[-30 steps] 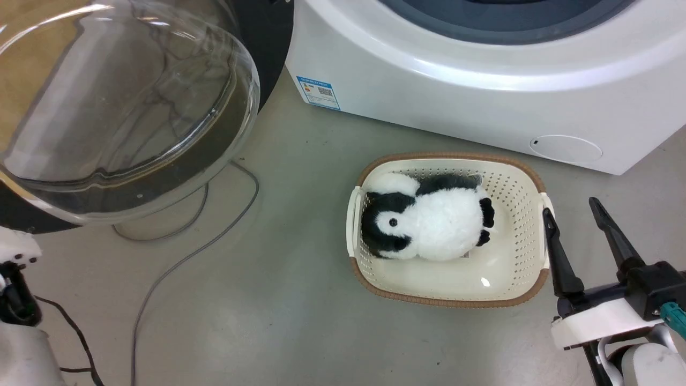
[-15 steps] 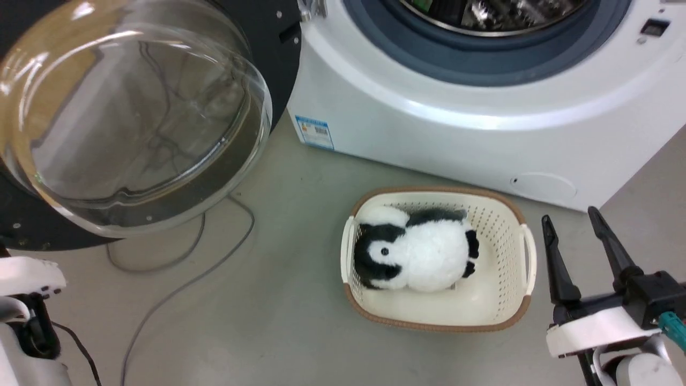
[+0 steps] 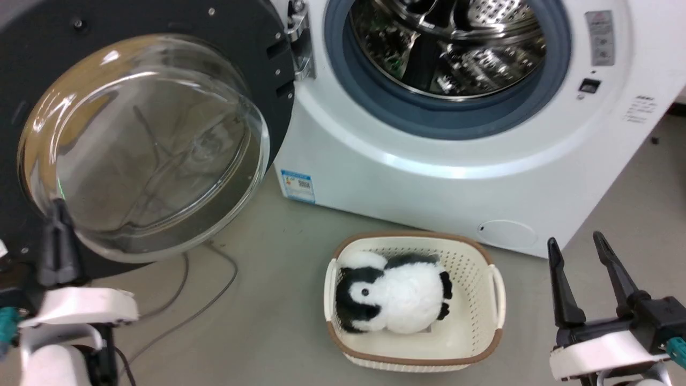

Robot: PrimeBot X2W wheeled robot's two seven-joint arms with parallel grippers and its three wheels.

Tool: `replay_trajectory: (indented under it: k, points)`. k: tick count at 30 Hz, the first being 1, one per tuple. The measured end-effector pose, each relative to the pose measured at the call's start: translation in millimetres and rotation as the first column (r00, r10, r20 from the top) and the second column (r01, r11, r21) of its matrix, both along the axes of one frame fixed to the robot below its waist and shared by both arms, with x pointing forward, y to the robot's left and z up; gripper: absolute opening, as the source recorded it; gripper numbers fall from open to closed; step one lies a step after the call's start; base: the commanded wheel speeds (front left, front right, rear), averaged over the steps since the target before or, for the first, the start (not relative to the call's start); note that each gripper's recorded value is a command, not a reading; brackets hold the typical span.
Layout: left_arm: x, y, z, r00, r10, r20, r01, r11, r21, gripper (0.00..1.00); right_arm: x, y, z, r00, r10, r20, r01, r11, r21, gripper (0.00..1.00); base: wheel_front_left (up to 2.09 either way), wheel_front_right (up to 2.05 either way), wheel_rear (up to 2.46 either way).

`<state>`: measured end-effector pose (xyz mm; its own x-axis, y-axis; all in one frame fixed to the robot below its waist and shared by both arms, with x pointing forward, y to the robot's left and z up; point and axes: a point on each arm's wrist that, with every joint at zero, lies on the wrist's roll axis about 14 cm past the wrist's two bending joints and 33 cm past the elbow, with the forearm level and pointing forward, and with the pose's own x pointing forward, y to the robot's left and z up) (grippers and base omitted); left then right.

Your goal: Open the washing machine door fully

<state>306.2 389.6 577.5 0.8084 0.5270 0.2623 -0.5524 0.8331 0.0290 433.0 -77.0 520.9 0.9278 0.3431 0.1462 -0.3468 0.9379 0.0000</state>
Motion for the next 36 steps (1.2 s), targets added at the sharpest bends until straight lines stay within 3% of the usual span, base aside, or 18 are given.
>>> replay_trajectory:
  k: [4,5,6,7,22,27,31,32,36]
  points:
    - [7.6,-27.6,-6.0,0.996,-0.091,0.006,0.091,0.995,-0.027,0.0,-11.3,-13.6,8.2,0.999,-0.033,0.013,0.032,0.999,0.012,1.0,0.0,0.0,0.0]
    - [8.8,-34.7,-8.4,0.993,-0.114,0.009,0.114,0.993,-0.04,0.24,-14.5,-16.7,9.7,0.999,-0.04,0.016,0.039,0.999,0.013,1.0,0.0,0.0,0.0]
    - [9.8,-42.3,-11.5,0.99,-0.14,0.009,0.14,0.989,-0.051,0.74,-17.7,-19.7,11.0,0.999,-0.047,0.019,0.046,0.999,0.011,1.0,0.0,0.0,0.0]
    - [10.2,-49.1,-14.0,0.987,-0.161,0.009,0.161,0.985,-0.061,1.0,-20.9,-22.5,12.6,0.998,-0.053,0.022,0.053,0.999,0.01,1.0,0.0,0.0,0.0]
    - [33.5,-140.7,-32.1,0.901,-0.433,0.012,0.431,0.893,-0.13,1.0,-53.5,-66.9,29.7,0.983,-0.171,0.062,0.169,0.985,0.035,1.0,0.0,0.0,0.0]
    - [39.8,-160.8,-40.0,0.874,-0.486,0.002,0.481,0.863,-0.155,1.0,-63.9,-80.8,26.6,0.976,-0.21,0.051,0.208,0.977,0.041,1.0,0.0,0.0,0.0]
    - [43.8,-166.5,-45.7,0.874,-0.485,-0.016,0.476,0.864,-0.163,1.0,-70.9,-88.7,23.7,0.972,-0.233,0.041,0.231,0.972,0.047,1.0,0.0,0.0,0.0]
    - [44.3,-167.8,-48.3,0.874,-0.485,-0.023,0.475,0.864,-0.168,0.0,-73.0,-90.4,21.7,0.971,-0.238,0.035,0.236,0.971,0.045,0.0,0.0,0.0,0.0]
    - [45.2,-170.3,-50.0,0.87,-0.492,-0.028,0.48,0.86,-0.171,0.0,-74.4,-92.1,21.0,0.969,-0.243,0.033,0.241,0.969,0.044,0.0,0.0,0.0,0.0]
